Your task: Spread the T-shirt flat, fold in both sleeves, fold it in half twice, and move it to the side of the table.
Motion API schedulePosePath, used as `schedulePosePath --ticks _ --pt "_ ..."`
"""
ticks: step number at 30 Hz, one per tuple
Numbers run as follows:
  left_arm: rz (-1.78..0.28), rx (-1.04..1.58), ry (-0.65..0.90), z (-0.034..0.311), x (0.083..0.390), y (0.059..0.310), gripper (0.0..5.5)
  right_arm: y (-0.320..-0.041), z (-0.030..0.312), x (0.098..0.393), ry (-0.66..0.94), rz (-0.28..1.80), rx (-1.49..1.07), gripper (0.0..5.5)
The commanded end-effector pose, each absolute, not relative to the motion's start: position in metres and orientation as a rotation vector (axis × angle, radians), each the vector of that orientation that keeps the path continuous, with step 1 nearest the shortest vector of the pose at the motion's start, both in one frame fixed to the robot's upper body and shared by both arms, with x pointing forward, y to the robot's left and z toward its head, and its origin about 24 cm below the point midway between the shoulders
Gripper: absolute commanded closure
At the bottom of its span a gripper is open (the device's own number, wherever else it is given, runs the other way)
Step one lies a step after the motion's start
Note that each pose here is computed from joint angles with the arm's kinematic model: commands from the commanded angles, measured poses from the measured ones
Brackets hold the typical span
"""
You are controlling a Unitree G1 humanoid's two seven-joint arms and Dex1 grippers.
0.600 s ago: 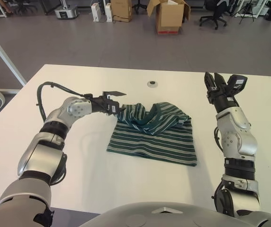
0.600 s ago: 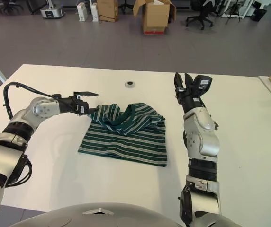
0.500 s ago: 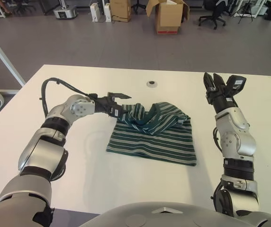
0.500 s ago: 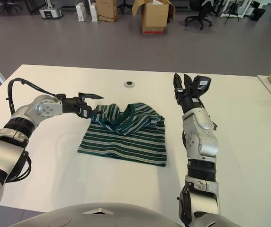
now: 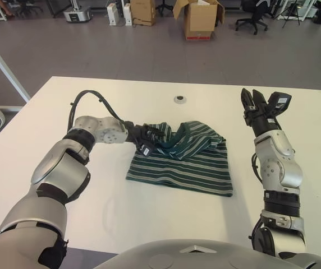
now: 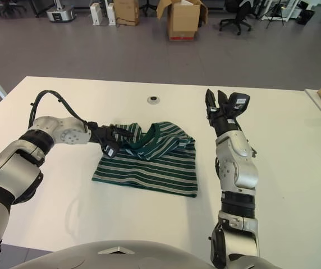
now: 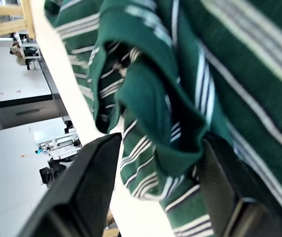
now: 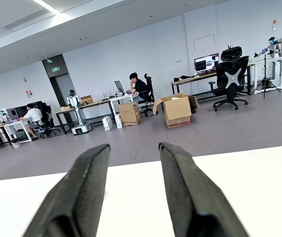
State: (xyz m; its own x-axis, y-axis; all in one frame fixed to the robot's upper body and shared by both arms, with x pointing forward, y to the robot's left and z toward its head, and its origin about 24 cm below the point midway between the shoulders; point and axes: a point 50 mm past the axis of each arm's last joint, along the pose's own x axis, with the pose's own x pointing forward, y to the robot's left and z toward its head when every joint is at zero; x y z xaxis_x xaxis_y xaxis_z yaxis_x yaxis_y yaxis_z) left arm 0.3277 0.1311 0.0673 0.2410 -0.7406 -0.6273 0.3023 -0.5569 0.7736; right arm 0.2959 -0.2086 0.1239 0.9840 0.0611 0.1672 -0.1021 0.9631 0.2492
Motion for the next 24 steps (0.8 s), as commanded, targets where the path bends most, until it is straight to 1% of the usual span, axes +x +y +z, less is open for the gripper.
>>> schedulePosePath --ticks 1,12,16,20,21,22,24 --pt "-1.512 1.661 -0.406 0.07 0.329 0.133 3.7 -0.208 0.127 0.297 -0.169 0.077 0.25 3.65" --pt "-1.52 1.617 -0.435 0.066 0.326 0.124 5.49 -0.207 0.126 0.297 -0.171 0.085 0.245 3.65" --pt "-1.569 1.508 -0.455 0.077 0.322 0.123 5.49 -0.205 0.129 0.3 -0.163 0.128 0.225 3.65" --pt "-1.708 1.424 -0.427 0.077 0.308 0.127 5.49 -0.197 0.142 0.312 -0.135 0.295 0.161 3.65" --pt "-1.767 1.417 -0.405 0.073 0.299 0.129 5.49 -0.192 0.148 0.32 -0.116 0.382 0.13 3.65" --pt "-1.833 1.402 -0.38 0.066 0.288 0.131 5.49 -0.183 0.152 0.329 -0.07 0.522 0.069 3.65" --pt "-1.919 1.38 -0.337 0.056 0.272 0.132 5.49 -0.172 0.156 0.341 0.03 0.738 -0.027 3.65"
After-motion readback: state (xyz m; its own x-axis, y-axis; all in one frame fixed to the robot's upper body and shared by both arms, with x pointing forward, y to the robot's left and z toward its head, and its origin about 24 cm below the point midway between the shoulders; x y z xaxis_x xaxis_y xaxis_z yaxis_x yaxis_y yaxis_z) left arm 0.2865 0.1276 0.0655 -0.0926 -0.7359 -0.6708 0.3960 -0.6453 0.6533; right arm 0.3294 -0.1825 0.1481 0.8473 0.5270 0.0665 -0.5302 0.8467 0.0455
